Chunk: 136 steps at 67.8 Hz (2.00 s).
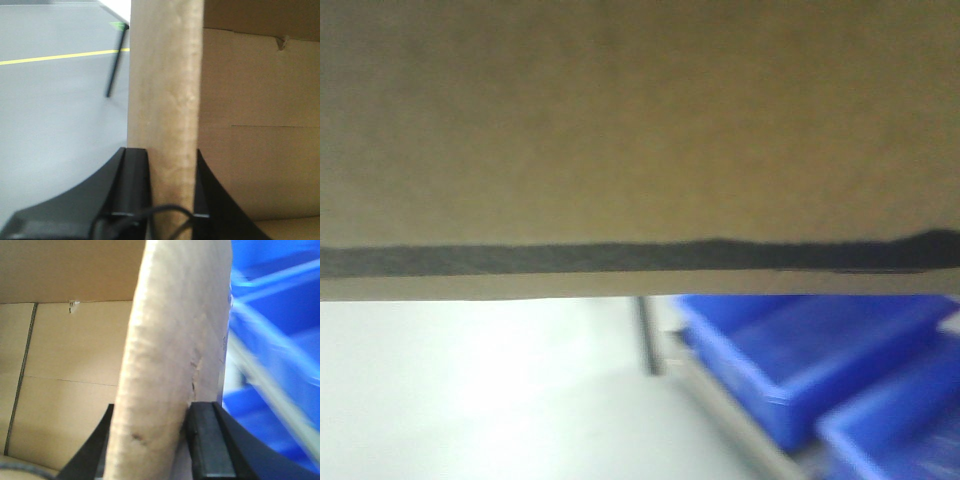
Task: Grab box from left shelf to table start
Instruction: 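Hold the box with both grippers while the base turns away from the shelf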
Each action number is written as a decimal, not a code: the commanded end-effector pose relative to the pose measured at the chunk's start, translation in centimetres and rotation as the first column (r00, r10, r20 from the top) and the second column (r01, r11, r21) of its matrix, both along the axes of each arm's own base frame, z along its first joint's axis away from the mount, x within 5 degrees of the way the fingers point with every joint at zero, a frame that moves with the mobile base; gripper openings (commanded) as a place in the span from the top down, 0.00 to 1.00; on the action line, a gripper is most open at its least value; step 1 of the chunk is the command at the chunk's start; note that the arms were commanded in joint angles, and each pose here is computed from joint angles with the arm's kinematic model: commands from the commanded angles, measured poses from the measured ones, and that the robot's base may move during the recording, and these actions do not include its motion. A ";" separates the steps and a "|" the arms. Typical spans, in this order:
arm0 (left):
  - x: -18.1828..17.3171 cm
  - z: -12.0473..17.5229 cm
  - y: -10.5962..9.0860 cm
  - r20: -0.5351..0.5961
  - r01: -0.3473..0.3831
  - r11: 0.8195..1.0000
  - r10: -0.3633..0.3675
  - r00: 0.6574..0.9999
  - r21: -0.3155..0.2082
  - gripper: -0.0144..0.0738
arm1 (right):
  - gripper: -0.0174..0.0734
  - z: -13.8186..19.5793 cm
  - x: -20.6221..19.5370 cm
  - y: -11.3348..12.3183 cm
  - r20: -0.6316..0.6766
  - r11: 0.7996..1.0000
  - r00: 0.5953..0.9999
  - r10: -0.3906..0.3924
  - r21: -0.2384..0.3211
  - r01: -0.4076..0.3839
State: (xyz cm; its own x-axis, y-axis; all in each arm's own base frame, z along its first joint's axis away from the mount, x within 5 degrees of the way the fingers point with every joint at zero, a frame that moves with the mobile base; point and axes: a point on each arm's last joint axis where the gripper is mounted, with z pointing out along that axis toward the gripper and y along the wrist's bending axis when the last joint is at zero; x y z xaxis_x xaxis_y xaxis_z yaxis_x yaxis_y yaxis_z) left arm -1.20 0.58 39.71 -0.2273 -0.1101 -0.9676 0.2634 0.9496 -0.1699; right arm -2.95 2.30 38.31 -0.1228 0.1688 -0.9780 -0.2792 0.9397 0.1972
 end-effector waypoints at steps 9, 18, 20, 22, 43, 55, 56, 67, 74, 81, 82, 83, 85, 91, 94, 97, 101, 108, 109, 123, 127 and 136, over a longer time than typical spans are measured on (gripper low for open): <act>-0.5 2.9 0.1 0.221 0.014 0.995 0.009 0.975 -0.100 0.94 | 0.74 1.9 0.2 -0.6 0.138 0.997 0.987 -0.079 0.001 0.080; -0.5 2.9 0.1 0.220 0.015 0.995 0.008 0.975 -0.101 0.94 | 0.74 1.9 0.2 -0.6 0.138 0.997 0.987 -0.079 0.001 0.080; -0.5 2.9 0.1 0.220 0.015 0.995 0.008 0.975 -0.101 0.94 | 0.74 1.9 0.2 -0.6 0.138 0.997 0.987 -0.079 0.001 0.080; -0.5 2.9 0.1 0.220 0.015 0.995 0.008 0.975 -0.101 0.94 | 0.74 1.9 0.2 -0.6 0.138 0.997 0.987 -0.079 0.001 0.080; -0.5 2.9 0.1 0.220 0.015 0.995 0.008 0.975 -0.101 0.95 | 0.74 1.9 0.2 -0.6 0.138 0.997 0.987 -0.079 0.001 0.080; -0.5 2.9 0.1 0.220 0.015 0.995 0.008 0.975 -0.102 0.95 | 0.74 1.9 0.2 -0.6 0.138 0.997 0.987 -0.079 0.001 0.080; -0.5 2.9 0.1 0.220 0.015 0.995 0.008 0.975 -0.102 0.95 | 0.74 1.9 0.2 -0.6 0.138 0.997 0.987 -0.079 0.001 0.080; -0.5 2.9 0.1 0.220 0.015 0.995 0.008 0.975 -0.102 0.95 | 0.74 1.9 0.2 -0.6 0.138 0.997 0.987 -0.079 0.001 0.080; -0.5 2.9 0.1 0.220 0.015 0.995 0.008 0.975 -0.102 0.95 | 0.74 1.9 0.2 -0.6 0.138 0.997 0.987 -0.079 0.001 0.080; -0.5 2.9 0.1 0.220 0.015 0.995 0.008 0.975 -0.102 0.95 | 0.74 1.9 0.2 -0.6 0.138 0.997 0.987 -0.079 0.001 0.080; -0.5 2.9 0.1 0.220 0.015 0.995 0.008 0.975 -0.102 0.95 | 0.74 1.9 0.2 -0.6 0.138 0.997 0.987 -0.079 0.001 0.080; -0.5 2.9 0.1 0.220 0.015 0.995 0.008 0.975 -0.102 0.95 | 0.74 1.9 0.2 -0.6 0.138 0.997 0.987 -0.079 0.001 0.080; -0.5 2.9 0.1 0.220 0.015 0.995 0.008 0.975 -0.102 0.95 | 0.74 1.9 0.2 -0.6 0.138 0.997 0.987 -0.079 0.001 0.080; -0.5 2.9 0.1 0.220 0.015 0.995 0.008 0.975 -0.102 0.95 | 0.74 1.9 0.2 -0.6 0.138 0.997 0.987 -0.079 0.001 0.080; -0.5 2.9 0.1 0.220 0.015 0.995 0.008 0.975 -0.102 0.95 | 0.74 1.9 0.2 -0.6 0.138 0.997 0.987 -0.079 0.001 0.080; -0.5 2.9 0.1 0.220 0.015 0.995 0.008 0.975 -0.102 0.95 | 0.74 1.9 0.2 -0.6 0.138 0.997 0.987 -0.079 0.001 0.080; -0.5 2.9 0.1 0.220 0.015 0.995 0.008 0.975 -0.102 0.95 | 0.74 1.9 0.2 -0.6 0.138 0.997 0.987 -0.079 0.001 0.080; -0.5 2.9 0.1 0.220 0.015 0.995 0.008 0.975 -0.102 0.95 | 0.74 1.9 0.2 -0.6 0.138 0.997 0.987 -0.079 0.001 0.080; -0.5 2.9 0.1 0.220 0.015 0.995 0.008 0.975 -0.102 0.95 | 0.74 1.9 0.2 -0.6 0.138 0.997 0.987 -0.079 0.001 0.080; -0.5 2.9 0.1 0.220 0.015 0.995 0.008 0.975 -0.102 0.95 | 0.74 1.9 0.2 -0.6 0.138 0.997 0.987 -0.079 0.001 0.080; -0.5 2.9 0.1 0.220 0.015 0.995 0.008 0.975 -0.102 0.95 | 0.74 1.9 0.2 -0.6 0.138 0.997 0.987 -0.079 0.001 0.080; -0.5 2.9 0.1 0.220 0.015 0.995 0.008 0.975 -0.102 0.95 | 0.74 1.9 0.2 -0.6 0.138 0.997 0.987 -0.079 0.001 0.080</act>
